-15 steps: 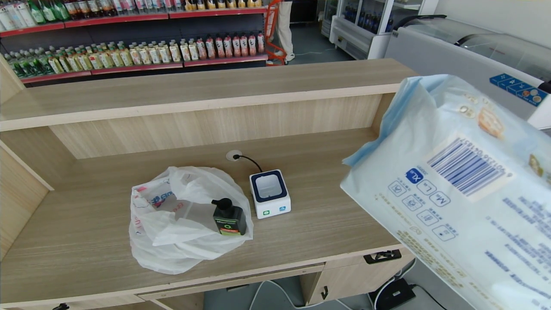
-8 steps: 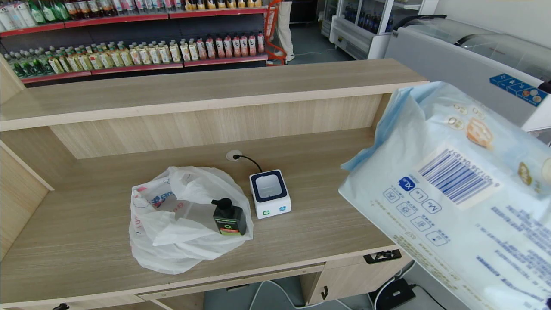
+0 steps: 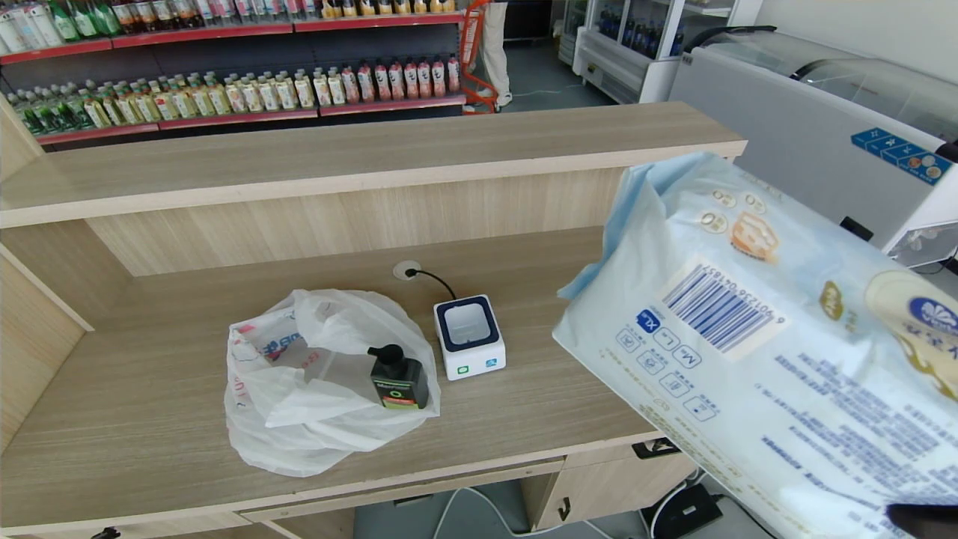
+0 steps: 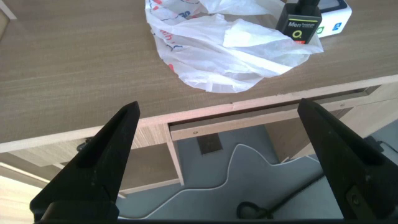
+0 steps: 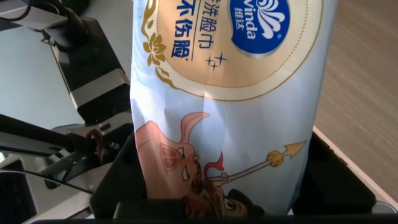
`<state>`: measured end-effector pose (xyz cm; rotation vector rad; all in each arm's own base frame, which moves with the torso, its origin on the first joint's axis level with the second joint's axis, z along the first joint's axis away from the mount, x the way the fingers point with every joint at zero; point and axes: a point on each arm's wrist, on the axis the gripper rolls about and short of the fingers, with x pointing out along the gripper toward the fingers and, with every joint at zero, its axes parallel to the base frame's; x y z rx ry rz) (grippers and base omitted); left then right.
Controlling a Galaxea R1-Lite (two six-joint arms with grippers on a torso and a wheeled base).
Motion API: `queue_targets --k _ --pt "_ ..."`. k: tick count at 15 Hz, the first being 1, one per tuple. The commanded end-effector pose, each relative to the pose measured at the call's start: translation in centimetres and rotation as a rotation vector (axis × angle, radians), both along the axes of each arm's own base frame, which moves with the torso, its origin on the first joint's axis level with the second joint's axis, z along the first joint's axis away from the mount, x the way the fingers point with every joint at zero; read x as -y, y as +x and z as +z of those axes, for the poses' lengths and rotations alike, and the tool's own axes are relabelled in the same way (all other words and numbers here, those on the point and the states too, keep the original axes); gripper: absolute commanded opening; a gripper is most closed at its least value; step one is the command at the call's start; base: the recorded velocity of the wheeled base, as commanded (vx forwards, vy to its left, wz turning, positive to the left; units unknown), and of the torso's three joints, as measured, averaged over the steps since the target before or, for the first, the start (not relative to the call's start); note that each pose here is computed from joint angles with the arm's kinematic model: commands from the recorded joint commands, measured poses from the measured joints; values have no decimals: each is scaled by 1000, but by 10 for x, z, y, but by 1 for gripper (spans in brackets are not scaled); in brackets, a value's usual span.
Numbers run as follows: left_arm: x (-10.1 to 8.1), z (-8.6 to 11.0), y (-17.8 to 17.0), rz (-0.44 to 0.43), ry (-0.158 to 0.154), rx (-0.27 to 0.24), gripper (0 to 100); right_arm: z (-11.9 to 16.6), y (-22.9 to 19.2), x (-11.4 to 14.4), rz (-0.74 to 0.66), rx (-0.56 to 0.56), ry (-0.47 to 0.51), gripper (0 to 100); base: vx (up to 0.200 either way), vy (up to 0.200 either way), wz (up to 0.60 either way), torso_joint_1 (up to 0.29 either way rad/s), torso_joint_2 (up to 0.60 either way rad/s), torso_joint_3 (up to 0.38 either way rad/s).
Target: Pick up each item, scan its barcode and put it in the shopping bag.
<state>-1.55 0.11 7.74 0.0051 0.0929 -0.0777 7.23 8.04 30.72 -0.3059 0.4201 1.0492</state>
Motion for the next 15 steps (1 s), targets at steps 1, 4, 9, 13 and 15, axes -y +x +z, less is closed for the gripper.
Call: queue_targets --k 1,4,9,13,15 --pt "0 0 0 -1 0 -1 100 -1 0 -1 6 -3 -4 0 0 0 0 0 0 0" --pt "0 0 0 1 0 -1 100 -2 -3 2 6 0 -4 0 0 0 0 0 0 0" --pt "0 0 0 1 0 -1 100 -4 5 -6 5 -17 -23 0 0 0 0 0 0 0" --pt "0 0 0 -1 0 -1 100 9 44 -19 -113 121 97 0 0 0 0 0 0 0" --pt "0 0 0 -1 0 -1 100 12 72 -21 -186 246 146 0 0 0 0 0 0 0"
